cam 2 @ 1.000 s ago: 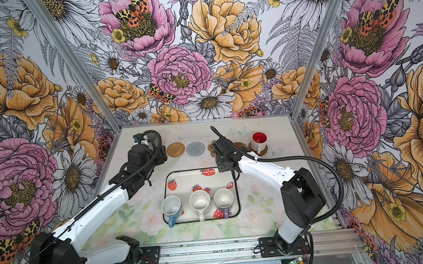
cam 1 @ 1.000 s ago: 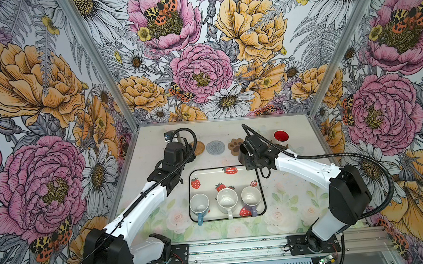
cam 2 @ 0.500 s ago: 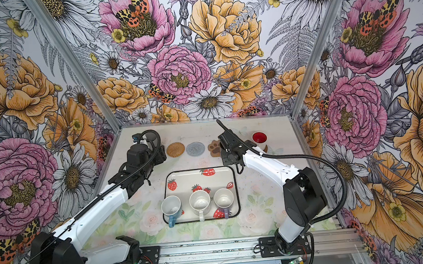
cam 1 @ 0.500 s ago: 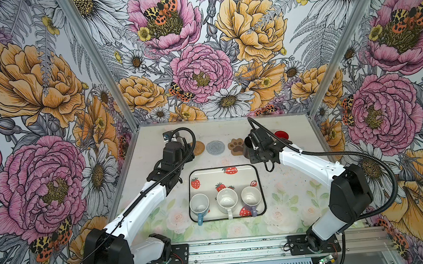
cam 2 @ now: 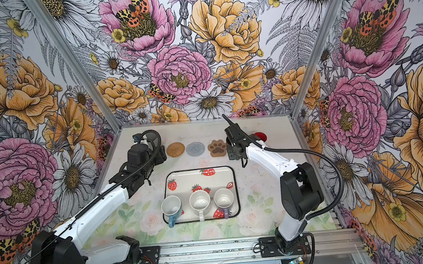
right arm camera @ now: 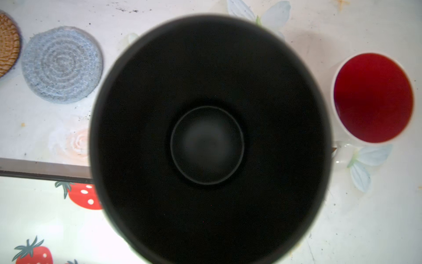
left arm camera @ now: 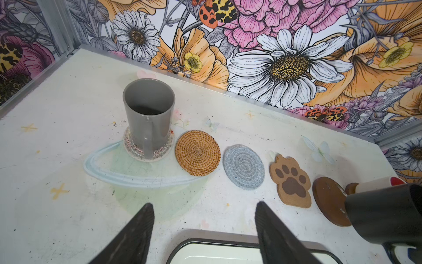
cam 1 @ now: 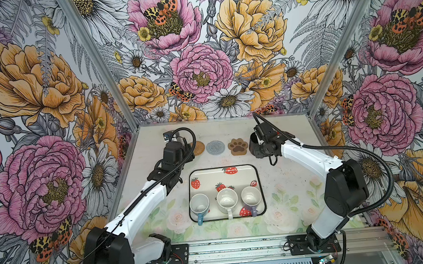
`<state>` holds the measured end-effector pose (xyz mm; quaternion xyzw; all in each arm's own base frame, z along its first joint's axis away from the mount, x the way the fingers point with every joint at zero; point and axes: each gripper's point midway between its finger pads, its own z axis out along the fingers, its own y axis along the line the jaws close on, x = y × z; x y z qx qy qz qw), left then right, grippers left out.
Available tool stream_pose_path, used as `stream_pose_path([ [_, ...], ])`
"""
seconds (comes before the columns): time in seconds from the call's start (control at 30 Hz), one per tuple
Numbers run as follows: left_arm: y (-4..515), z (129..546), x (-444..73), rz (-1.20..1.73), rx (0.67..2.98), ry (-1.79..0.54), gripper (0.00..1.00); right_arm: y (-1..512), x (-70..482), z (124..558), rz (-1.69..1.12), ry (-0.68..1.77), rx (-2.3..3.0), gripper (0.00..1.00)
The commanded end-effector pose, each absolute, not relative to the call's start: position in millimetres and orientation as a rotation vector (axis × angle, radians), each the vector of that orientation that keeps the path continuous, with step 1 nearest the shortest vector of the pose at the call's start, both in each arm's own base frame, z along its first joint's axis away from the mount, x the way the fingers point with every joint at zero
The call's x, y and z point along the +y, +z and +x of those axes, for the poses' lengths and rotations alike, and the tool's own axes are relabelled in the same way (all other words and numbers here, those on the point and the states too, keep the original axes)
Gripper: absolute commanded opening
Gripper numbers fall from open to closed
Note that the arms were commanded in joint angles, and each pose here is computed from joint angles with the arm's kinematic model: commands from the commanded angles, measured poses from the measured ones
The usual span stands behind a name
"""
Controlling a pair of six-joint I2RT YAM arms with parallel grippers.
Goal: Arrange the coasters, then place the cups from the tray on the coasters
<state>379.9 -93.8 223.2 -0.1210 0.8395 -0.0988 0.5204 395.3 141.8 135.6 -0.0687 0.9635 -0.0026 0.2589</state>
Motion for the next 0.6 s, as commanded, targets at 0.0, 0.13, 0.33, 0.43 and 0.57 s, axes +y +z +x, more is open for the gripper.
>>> stream_pose_path([
  [0.0, 233.8, 386.5, -96.5, -0.284, 1.985, -0.264, 0.71, 163.9, 140.3, 424.8, -0.171, -0.032, 2.498, 0.0],
  [0.13, 234.0, 387.0, -96.0, -0.286, 1.984, -0.262, 0.71, 158.9, 133.3, 435.3, -0.166, -0.066, 2.503, 0.0],
  [0.33, 235.6, 386.8, -95.8, -0.287, 1.982, -0.259, 0.71, 147.8, 126.1, 448.1, -0.154, -0.086, 2.524, 0.0],
  [0.43, 236.5, 387.3, -95.9, -0.288, 1.98, -0.259, 0.71, 142.4, 122.9, 452.6, -0.144, -0.095, 2.534, 0.0],
  [0.57, 236.9, 387.0, -95.6, -0.287, 1.981, -0.257, 0.71, 135.3, 119.9, 457.2, -0.141, -0.102, 2.548, 0.0],
])
